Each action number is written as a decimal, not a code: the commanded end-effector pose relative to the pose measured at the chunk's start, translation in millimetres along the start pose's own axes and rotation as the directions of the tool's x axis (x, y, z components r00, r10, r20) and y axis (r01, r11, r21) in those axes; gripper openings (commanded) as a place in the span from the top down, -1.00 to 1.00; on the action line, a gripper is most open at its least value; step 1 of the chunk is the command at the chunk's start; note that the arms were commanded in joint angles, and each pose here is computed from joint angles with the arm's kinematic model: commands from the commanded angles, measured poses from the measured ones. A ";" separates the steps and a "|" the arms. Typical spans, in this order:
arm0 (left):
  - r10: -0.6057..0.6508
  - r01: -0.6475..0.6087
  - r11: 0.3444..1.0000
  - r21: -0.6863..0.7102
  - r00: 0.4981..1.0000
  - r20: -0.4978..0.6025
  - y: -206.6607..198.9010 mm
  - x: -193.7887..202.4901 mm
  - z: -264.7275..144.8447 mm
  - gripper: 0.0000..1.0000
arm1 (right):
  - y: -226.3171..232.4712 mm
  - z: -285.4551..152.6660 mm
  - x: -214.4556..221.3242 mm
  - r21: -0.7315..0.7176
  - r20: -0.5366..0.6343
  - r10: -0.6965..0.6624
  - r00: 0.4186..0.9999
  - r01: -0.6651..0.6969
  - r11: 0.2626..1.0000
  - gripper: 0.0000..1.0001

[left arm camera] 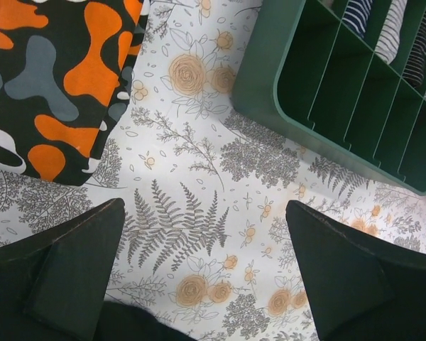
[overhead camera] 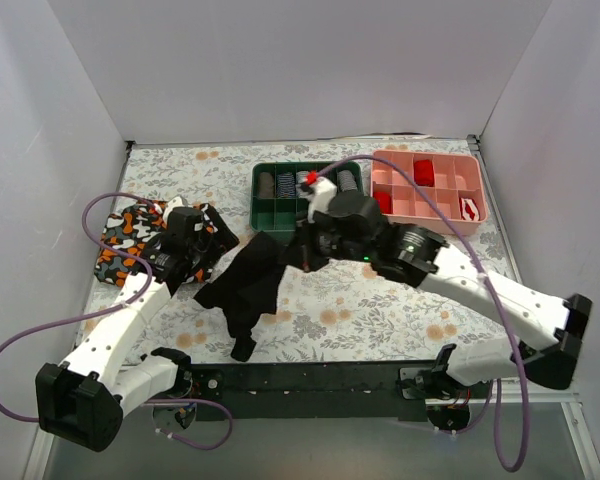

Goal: Roll the underwear
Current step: Flatten out the underwear at the center of the board.

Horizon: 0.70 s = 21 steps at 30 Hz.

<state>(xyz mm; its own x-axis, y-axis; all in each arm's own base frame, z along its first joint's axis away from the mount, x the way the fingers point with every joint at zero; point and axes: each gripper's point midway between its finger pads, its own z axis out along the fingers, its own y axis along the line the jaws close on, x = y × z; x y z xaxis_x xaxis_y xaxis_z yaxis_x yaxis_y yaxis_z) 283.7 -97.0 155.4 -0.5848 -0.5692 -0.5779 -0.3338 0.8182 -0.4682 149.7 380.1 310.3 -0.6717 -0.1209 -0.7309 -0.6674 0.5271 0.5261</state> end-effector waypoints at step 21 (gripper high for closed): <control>0.296 -0.147 0.888 0.435 0.908 -0.297 -66.2 64.2 25.1 -0.96 | -232.6 -55.3 183.2 0.591 -0.046 0.416 0.908 -0.311 0.744 0.89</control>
<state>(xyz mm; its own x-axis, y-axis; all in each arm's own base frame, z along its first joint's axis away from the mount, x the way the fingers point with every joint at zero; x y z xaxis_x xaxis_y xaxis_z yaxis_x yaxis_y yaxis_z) 292.0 -159.0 128.2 -0.7994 -0.3648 -0.4774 -0.0604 0.8394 -0.5402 149.0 186.9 66.4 -0.9281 0.0163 -0.3721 -0.1268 0.9256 0.3566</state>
